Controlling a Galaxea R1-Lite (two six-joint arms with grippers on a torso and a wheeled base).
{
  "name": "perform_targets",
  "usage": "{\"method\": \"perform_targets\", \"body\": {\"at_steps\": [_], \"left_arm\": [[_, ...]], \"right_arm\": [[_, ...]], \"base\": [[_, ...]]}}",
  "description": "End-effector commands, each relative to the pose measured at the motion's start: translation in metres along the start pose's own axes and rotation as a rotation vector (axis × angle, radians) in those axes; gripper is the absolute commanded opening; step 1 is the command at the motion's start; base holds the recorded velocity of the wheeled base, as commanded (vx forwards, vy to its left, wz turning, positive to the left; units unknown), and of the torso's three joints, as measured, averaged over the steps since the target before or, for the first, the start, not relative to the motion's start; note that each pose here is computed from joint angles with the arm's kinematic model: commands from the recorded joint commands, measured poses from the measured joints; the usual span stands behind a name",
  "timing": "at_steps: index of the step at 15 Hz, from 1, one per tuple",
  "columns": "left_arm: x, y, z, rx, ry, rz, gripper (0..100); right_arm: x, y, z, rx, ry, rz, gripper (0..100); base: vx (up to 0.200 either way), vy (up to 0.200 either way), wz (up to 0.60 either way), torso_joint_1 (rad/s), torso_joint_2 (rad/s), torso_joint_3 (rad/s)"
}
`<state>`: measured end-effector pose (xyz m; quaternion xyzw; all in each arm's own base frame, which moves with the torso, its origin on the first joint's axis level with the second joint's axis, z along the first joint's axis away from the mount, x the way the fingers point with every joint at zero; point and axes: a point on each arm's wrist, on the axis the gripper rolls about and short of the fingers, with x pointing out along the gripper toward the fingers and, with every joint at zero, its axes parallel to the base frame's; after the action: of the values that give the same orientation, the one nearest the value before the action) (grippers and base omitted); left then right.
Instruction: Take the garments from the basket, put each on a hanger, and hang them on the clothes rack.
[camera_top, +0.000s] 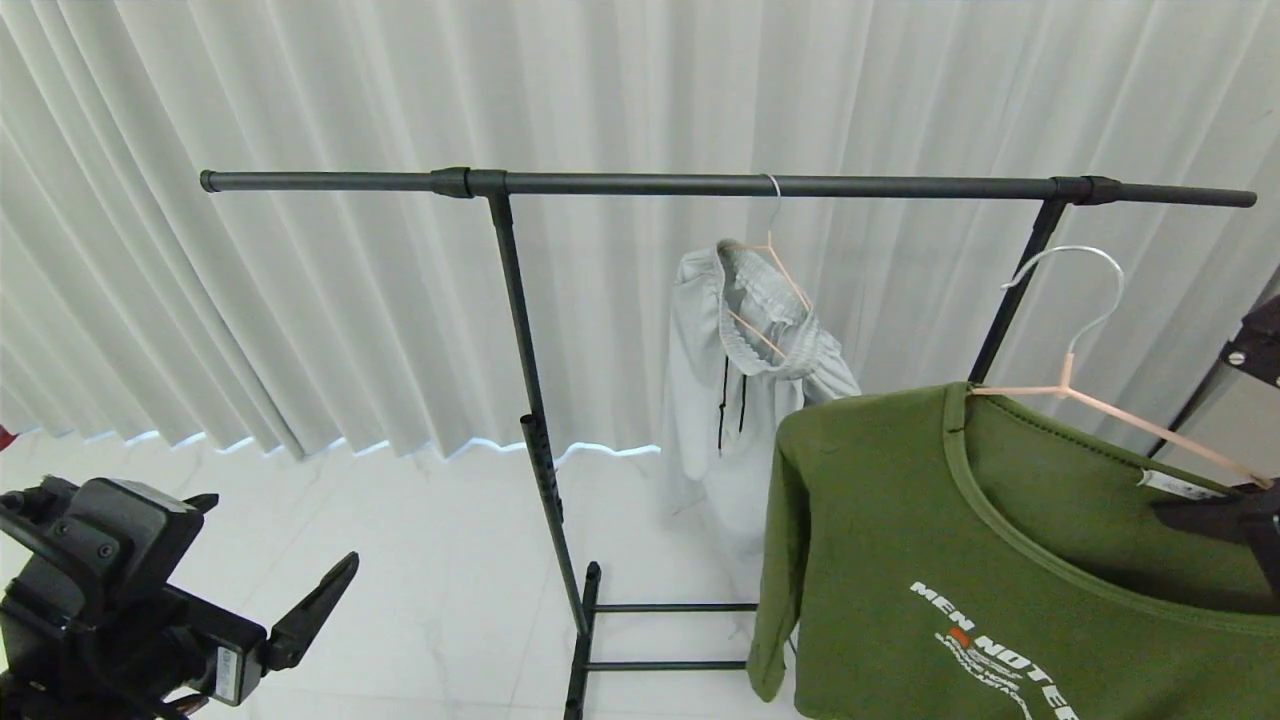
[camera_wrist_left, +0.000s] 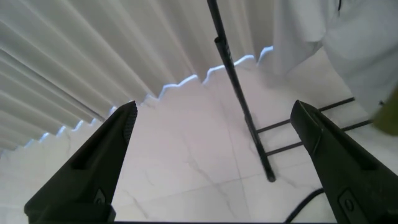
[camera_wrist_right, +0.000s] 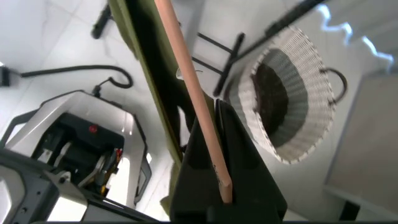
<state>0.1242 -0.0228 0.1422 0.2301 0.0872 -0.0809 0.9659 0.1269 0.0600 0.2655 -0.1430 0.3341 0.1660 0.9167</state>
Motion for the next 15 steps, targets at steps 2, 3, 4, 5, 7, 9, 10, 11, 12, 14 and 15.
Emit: {"method": "perform_targets", "body": {"at_steps": [2, 3, 4, 5, 7, 9, 10, 11, 12, 14, 15], "left_arm": [[-0.001, 0.000, 0.000, 0.004, -0.003, -0.002, 100], [-0.001, -0.001, 0.000, 0.004, -0.007, -0.007, 100], [-0.001, 0.000, 0.001, 0.006, -0.011, -0.007, 100], [-0.002, -0.001, 0.001, 0.006, -0.012, -0.010, 100], [-0.002, -0.001, 0.001, 0.006, -0.016, -0.010, 100], [-0.002, -0.001, 0.001, 0.006, -0.015, -0.012, 100], [-0.002, -0.001, 0.001, 0.006, -0.015, -0.012, 100], [-0.002, -0.001, 0.001, 0.008, -0.016, -0.013, 100], [-0.002, -0.001, 0.001, 0.008, -0.014, -0.014, 100], [-0.002, -0.001, 0.001, 0.008, -0.013, -0.016, 100], [-0.001, -0.001, 0.000, 0.009, -0.011, -0.017, 100]], "right_arm": [[-0.004, -0.005, -0.009, 0.026, 0.001, -0.029, 0], [-0.005, -0.005, -0.011, 0.026, 0.002, -0.029, 0], [-0.006, -0.005, -0.013, 0.026, 0.002, -0.029, 0], [-0.006, -0.005, -0.015, 0.027, 0.004, -0.030, 0], [-0.006, -0.005, -0.018, 0.027, 0.007, -0.030, 0], [-0.006, -0.007, -0.018, 0.037, 0.011, -0.042, 0], [-0.006, -0.008, -0.018, 0.045, 0.011, -0.050, 0], [-0.007, -0.010, -0.019, 0.056, 0.012, -0.062, 0], [-0.008, -0.012, -0.020, 0.067, 0.009, -0.074, 0], [-0.011, -0.016, -0.022, 0.090, 0.006, -0.102, 0], [-0.012, -0.018, -0.022, 0.100, 0.006, -0.116, 0]], "base": [[0.000, 0.000, 0.00, 0.000, 0.00, 0.000], [0.000, 0.000, 0.00, 0.000, 0.00, 0.000], [0.000, -0.200, 0.00, -0.002, 0.00, 0.002], [0.000, -0.200, 0.00, 0.002, 0.00, 0.012], [0.000, -0.200, 0.00, 0.000, 0.00, 0.007], [0.000, -0.200, 0.00, 0.017, 0.00, 0.000], [0.000, -0.200, 0.00, -0.007, 0.00, 0.002], [0.000, -0.200, 0.00, -0.002, 0.01, 0.002], [0.000, -0.200, 0.00, 0.007, 0.01, 0.002], [0.000, 0.000, 0.00, 0.000, 0.00, 0.000], [0.000, 0.000, 0.00, 0.000, 0.00, 0.000]]}}
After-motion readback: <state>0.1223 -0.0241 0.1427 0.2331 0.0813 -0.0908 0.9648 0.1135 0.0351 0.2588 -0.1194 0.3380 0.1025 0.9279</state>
